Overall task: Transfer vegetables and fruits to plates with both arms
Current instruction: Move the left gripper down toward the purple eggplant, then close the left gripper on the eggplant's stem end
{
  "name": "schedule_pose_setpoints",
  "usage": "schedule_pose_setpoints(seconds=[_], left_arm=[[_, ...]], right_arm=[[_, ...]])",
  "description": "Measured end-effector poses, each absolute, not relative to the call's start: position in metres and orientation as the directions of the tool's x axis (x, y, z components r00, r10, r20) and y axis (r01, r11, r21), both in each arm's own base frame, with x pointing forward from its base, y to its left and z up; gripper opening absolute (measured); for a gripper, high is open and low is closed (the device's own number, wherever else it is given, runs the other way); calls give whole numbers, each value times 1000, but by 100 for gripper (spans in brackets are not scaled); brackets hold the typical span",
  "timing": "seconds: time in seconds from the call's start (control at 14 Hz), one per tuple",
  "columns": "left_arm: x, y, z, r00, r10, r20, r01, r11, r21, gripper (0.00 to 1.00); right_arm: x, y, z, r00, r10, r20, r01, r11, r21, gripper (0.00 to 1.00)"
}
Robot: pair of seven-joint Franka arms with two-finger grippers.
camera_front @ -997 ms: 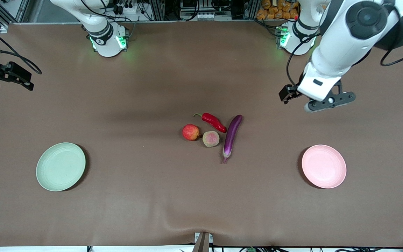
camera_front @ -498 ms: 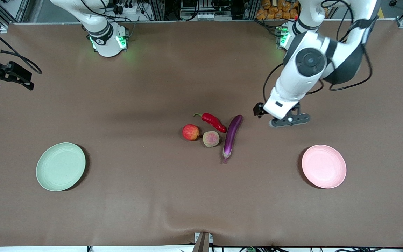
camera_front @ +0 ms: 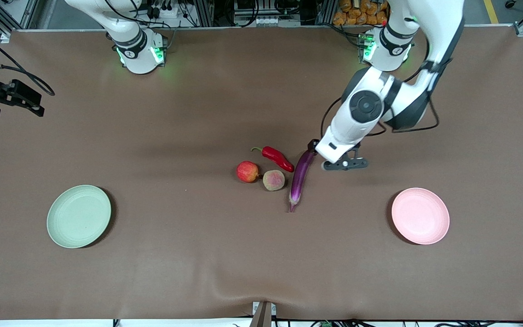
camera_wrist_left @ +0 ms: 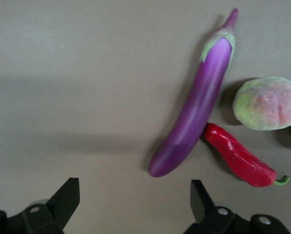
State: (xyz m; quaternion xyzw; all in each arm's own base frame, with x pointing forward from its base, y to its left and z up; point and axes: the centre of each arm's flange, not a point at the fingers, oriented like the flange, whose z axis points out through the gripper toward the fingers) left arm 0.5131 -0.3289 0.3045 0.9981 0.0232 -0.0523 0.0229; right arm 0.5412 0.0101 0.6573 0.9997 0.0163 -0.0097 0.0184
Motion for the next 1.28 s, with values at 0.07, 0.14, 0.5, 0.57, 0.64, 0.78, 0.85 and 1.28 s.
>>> schedule_pose_setpoints(seconds=[0.07, 0.14, 0.5, 0.57, 0.64, 0.78, 0.85, 1.28], left_arm=[[512, -335, 293, 994, 36, -107, 42, -998, 52, 100], [510, -340, 282, 994, 30, -110, 37, -998, 60, 100], [508, -353, 235, 993, 22, -114, 33, -995, 97, 100], [507, -354, 226, 992, 20, -121, 32, -995, 98, 100], [506, -355, 221, 992, 15, -127, 28, -995, 99, 98], [501, -360, 213, 991, 0, -135, 12, -996, 93, 97], [498, -363, 211, 991, -15, -134, -3, -996, 87, 95], [492, -371, 183, 991, -77, -105, -70, -995, 75, 77]], right_arm=[[541, 10, 657, 999, 32, -21, 33, -999, 36, 100], [541, 10, 657, 999, 32, -21, 33, -999, 36, 100], [541, 10, 657, 999, 32, -25, 33, -999, 36, 100], [541, 10, 657, 999, 32, -25, 33, -999, 36, 100], [541, 10, 657, 999, 32, -26, 33, -999, 36, 100], [540, 10, 656, 999, 32, -30, 33, -999, 36, 100], [540, 10, 656, 999, 32, -31, 33, -999, 36, 100], [540, 10, 656, 999, 32, -32, 33, -999, 36, 100]])
